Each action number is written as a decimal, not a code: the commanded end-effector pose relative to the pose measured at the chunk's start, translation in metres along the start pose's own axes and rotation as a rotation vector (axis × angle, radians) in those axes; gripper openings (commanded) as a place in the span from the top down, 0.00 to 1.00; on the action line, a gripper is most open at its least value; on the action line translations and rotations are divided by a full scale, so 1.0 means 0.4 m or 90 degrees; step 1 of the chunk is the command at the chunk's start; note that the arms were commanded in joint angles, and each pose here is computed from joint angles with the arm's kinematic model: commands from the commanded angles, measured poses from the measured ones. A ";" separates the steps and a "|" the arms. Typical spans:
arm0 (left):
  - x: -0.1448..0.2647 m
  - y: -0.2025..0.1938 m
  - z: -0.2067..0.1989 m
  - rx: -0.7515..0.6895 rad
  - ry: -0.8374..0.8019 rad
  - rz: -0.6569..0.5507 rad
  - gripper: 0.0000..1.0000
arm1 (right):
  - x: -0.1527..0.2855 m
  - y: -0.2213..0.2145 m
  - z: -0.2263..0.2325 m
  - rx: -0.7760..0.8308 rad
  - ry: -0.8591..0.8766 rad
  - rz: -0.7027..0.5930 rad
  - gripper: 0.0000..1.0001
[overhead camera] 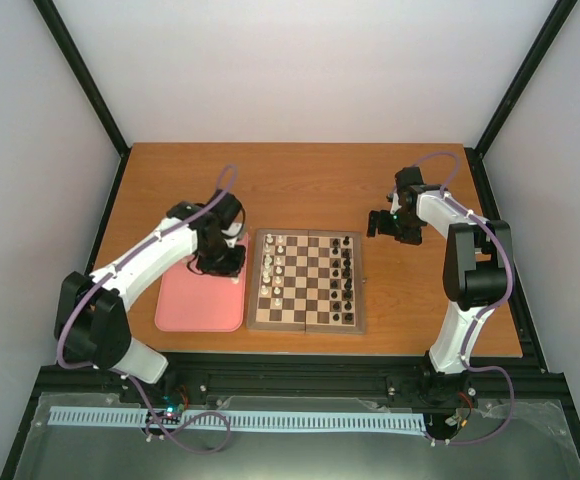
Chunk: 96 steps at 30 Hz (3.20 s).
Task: Set up the chess pieces on the board
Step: Place the chess piece on the chessboard.
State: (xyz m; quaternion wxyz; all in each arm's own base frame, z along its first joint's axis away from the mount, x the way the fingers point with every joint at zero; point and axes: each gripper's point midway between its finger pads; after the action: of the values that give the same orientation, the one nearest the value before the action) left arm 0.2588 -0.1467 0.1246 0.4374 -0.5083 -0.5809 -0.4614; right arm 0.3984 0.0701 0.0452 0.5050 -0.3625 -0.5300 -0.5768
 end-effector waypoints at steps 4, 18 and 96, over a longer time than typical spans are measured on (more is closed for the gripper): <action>-0.052 -0.091 -0.101 -0.050 -0.013 0.035 0.99 | 0.016 0.015 -0.006 -0.006 -0.003 -0.016 0.00; -0.117 -0.123 -0.162 -0.095 0.026 0.028 0.99 | 0.014 -0.001 -0.010 -0.004 -0.008 -0.012 0.00; 0.039 -0.082 -0.172 -0.152 0.029 -0.034 0.42 | 0.013 0.005 -0.005 -0.002 0.002 -0.016 0.00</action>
State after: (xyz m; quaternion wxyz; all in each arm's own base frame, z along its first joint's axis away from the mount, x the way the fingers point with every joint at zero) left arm 0.2169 -0.2245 0.1141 0.3967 -0.5634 -0.5116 -0.5133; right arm 0.3947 0.0692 0.0416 0.5072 -0.3667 -0.5282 -0.5738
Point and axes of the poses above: each gripper's point midway between its finger pads, its own x axis back along the fingers, its own z axis along the line the jaws close on, y = z × x, and after that the axes turned 10 degrees about x, right-handed
